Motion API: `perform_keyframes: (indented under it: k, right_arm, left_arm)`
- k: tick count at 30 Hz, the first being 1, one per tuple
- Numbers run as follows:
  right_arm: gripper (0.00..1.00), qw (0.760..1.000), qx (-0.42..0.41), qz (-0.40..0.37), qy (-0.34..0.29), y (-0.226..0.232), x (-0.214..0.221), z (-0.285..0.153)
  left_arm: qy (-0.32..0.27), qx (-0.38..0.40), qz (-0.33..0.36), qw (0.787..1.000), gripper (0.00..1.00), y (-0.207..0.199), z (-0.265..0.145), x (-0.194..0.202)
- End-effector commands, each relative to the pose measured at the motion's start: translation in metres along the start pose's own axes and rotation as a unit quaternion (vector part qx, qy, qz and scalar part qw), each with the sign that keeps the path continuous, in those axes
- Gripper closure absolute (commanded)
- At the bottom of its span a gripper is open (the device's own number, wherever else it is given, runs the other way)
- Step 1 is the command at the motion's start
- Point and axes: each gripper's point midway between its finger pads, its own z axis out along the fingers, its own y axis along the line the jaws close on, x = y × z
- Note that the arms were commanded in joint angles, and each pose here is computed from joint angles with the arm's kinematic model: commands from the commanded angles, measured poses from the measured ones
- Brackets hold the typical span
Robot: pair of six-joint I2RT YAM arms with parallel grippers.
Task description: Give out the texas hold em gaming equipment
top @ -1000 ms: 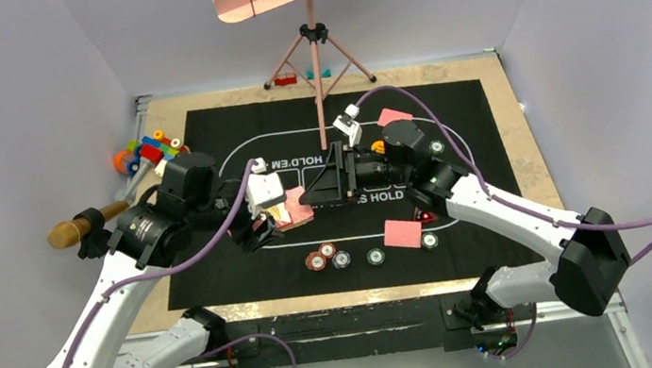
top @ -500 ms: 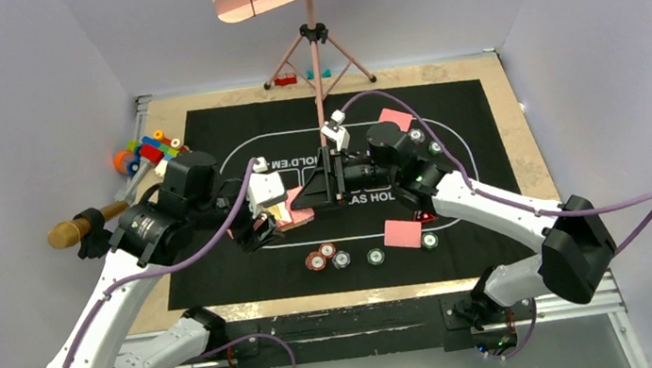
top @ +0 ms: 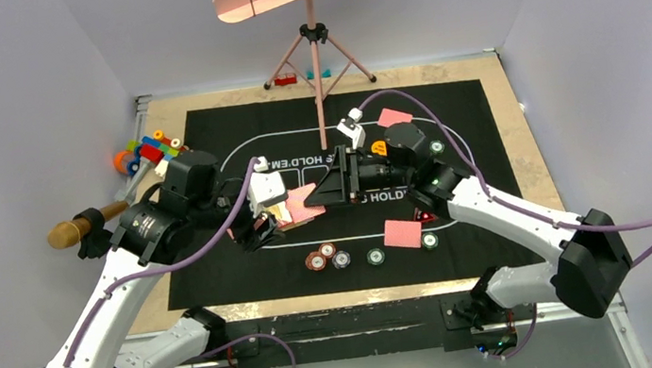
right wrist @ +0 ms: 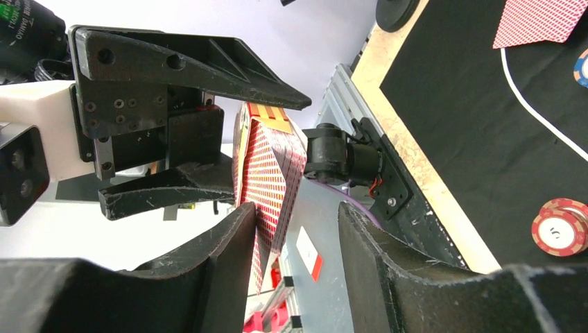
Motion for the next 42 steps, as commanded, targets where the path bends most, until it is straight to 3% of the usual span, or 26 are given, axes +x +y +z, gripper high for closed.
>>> perform_keyframes:
  k: [1,8,17,28,35,42]
  right_arm:
    - [0.51,1.000,-0.013,-0.007,-0.005,0.009,0.001,-0.010]
    - [0.59,1.000,-0.025,-0.011,-0.011,0.019,-0.001,-0.017]
    - [0.98,0.999,-0.026,-0.016,-0.031,0.028,-0.012,-0.035]
    - [1.00,0.992,0.010,-0.015,-0.123,0.010,-0.078,-0.090]
    - [1.00,0.966,0.123,0.029,-0.226,-0.085,-0.166,-0.132]
    - [1.00,0.915,0.287,0.058,-0.278,-0.218,-0.272,-0.171]
  left_arm:
    - [-0.052,-0.009,0.028,0.998,1.00,0.003,-0.010,-0.031]
    - [-0.050,-0.009,0.028,0.998,1.00,0.003,-0.009,-0.030]
    - [-0.045,-0.011,0.026,0.999,1.00,0.003,-0.008,-0.025]
    - [-0.044,-0.013,0.029,0.999,1.00,0.004,-0.008,-0.025]
    - [-0.045,-0.014,0.029,0.998,1.00,0.004,-0.010,-0.026]
    - [-0.045,-0.015,0.033,0.998,1.00,0.003,-0.012,-0.027]
